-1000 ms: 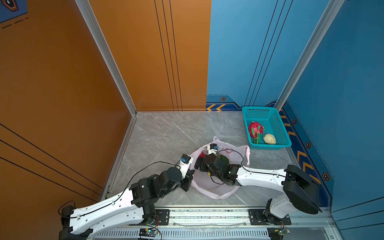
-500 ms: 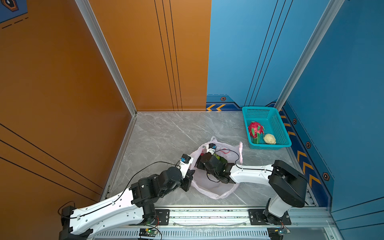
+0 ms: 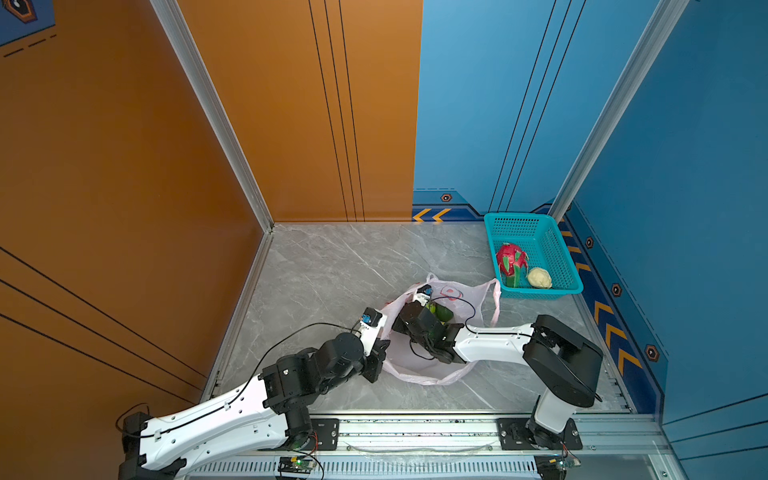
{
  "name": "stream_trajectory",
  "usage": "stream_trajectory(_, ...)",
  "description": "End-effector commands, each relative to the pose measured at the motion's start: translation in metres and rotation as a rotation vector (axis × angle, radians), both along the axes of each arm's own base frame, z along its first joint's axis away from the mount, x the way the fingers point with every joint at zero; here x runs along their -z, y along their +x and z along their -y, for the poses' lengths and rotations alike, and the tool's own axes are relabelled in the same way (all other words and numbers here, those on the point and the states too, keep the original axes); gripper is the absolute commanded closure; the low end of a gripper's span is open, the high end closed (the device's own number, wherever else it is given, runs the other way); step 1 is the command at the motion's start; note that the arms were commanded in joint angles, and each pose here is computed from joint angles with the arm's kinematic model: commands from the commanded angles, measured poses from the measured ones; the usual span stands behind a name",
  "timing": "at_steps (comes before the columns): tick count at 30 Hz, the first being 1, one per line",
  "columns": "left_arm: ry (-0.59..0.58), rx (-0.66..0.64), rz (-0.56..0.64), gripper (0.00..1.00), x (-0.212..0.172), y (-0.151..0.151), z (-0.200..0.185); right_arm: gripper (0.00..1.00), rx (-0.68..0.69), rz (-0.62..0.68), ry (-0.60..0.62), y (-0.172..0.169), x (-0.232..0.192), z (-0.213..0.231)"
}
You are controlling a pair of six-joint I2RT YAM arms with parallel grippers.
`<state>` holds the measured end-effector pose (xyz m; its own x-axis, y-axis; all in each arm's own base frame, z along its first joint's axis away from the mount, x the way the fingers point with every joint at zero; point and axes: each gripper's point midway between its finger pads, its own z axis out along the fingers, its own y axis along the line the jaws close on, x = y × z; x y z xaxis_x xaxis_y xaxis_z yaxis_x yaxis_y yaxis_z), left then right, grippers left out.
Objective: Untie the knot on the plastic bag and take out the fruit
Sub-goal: 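Reach the right gripper down into the bag toward the red apple, then close the right gripper on the red apple and lift it out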
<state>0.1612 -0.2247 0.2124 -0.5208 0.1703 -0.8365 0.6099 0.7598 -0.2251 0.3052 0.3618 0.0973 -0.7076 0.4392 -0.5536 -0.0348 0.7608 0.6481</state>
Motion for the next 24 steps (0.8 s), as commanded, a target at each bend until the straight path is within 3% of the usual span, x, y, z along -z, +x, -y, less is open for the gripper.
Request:
stream_trajectory(1, -0.004, 0.009, 0.002, 1.00, -0.004, -0.001, -0.002, 0.39, 0.017, 0.002, -0.010, -0.002, 0.000, 0.008)
stream_trajectory(14, -0.005, -0.025, 0.017, 1.00, -0.005, 0.003, -0.006, 0.42, -0.035, -0.046, -0.067, -0.053, -0.023, 0.029)
stream_trajectory(24, -0.009, -0.016, 0.022, 1.00, -0.005, 0.004, -0.004, 0.42, -0.091, -0.039, -0.152, -0.093, -0.071, 0.058)
